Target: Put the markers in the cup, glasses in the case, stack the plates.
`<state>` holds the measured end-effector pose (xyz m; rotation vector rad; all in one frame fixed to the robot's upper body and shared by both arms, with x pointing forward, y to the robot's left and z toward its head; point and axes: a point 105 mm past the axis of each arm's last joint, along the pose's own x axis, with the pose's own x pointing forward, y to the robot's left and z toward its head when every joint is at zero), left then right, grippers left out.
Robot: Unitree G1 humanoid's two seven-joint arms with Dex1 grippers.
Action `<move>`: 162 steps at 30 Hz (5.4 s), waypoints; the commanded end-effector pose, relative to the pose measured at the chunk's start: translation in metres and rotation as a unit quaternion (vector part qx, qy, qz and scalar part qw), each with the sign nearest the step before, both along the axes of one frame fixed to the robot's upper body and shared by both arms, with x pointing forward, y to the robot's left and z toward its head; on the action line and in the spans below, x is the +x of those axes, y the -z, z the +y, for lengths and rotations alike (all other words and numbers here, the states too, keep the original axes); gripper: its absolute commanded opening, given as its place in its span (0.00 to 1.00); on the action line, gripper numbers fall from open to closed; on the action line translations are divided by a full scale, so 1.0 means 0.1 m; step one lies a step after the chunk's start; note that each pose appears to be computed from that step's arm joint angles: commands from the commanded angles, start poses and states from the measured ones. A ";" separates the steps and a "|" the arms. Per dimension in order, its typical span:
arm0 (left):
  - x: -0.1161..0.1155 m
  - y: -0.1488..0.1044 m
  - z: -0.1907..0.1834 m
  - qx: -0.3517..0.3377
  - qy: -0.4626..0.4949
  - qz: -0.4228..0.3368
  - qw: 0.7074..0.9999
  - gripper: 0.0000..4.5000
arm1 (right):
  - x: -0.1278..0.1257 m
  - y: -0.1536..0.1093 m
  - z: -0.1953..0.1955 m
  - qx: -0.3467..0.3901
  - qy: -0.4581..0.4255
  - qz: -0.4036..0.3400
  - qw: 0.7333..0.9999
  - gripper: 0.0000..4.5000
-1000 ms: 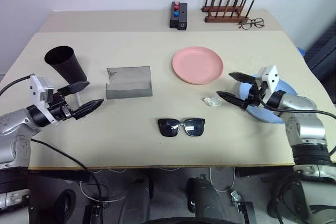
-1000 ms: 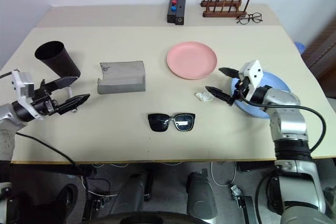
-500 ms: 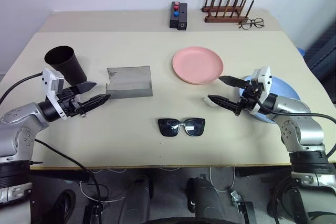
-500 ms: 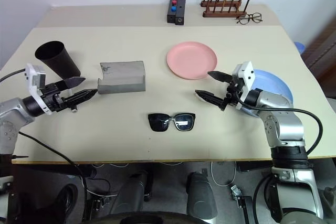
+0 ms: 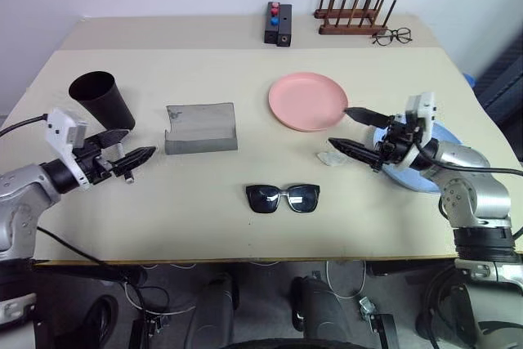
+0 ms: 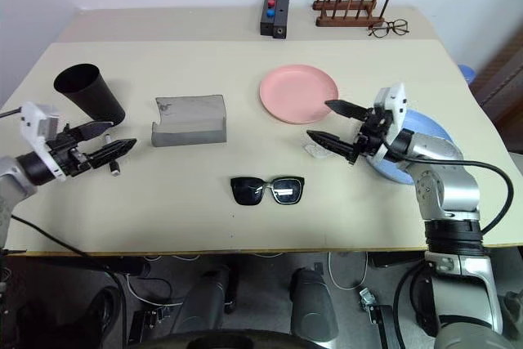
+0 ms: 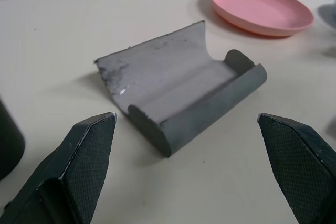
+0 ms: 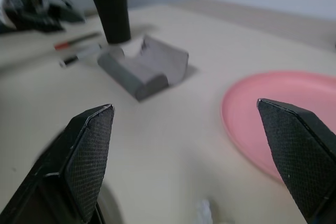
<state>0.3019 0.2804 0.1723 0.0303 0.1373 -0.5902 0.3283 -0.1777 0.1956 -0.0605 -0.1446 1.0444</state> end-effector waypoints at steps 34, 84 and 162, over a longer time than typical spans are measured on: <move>0.18 0.24 1.31 0.010 -0.363 0.182 0.914 1.00 | -0.23 -0.35 0.35 0.000 -0.079 -0.087 0.993 0.98; 0.45 -0.23 1.34 0.004 -0.363 0.057 0.930 0.01 | -0.15 -0.47 0.30 0.011 -0.049 -0.121 0.991 1.00; 0.76 -0.64 0.77 -0.048 -0.264 -0.325 0.907 0.01 | -0.22 -0.30 0.04 -0.018 -0.038 -0.113 0.993 1.00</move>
